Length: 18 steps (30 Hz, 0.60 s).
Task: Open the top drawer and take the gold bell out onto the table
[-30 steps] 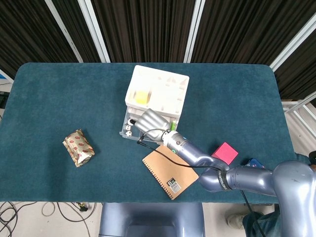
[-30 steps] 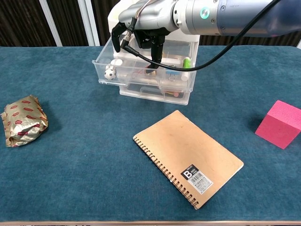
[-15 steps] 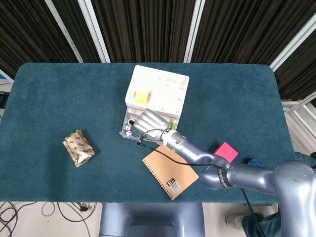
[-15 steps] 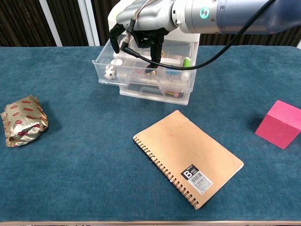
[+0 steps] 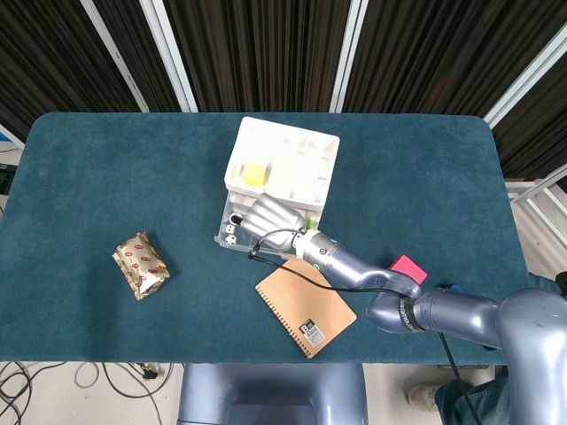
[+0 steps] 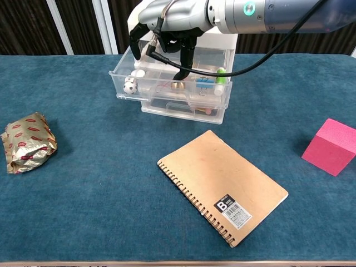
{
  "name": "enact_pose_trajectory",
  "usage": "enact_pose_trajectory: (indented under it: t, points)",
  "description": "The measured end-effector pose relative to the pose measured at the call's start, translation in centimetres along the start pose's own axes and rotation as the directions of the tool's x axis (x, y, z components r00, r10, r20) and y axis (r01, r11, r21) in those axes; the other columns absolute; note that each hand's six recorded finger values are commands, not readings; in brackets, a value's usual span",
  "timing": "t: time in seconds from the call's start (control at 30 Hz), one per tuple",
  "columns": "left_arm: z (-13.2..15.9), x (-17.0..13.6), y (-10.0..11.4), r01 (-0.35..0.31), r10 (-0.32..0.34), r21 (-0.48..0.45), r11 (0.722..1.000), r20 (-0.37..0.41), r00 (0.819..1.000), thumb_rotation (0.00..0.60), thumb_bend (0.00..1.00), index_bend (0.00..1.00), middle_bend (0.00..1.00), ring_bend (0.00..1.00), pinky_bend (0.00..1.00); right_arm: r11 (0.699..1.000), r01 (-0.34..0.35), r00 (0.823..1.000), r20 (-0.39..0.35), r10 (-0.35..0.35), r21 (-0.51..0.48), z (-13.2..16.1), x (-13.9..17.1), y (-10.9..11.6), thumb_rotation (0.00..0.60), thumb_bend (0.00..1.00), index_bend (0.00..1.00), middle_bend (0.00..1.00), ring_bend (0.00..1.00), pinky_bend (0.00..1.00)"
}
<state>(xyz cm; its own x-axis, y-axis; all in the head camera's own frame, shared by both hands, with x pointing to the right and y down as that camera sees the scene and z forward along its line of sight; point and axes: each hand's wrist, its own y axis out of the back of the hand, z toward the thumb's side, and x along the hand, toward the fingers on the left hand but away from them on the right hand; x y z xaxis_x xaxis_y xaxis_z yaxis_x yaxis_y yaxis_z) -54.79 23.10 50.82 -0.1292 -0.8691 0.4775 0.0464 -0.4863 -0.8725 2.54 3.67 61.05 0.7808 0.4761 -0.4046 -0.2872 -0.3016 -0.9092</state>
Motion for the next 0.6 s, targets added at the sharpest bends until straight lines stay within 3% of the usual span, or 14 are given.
enact_pose_trajectory:
  t: [0.6]
  points:
    - [0.0,0.0,0.0,0.001,-0.001,0.004,1.0,0.0,1.0,0.6,0.2,0.1,0.0,0.0,0.0,0.998,-0.013,0.999,-0.038,0.015,0.067,-0.1,0.5,-1.7,0.6,0.23,0.32,0.97,1.0,1.0]
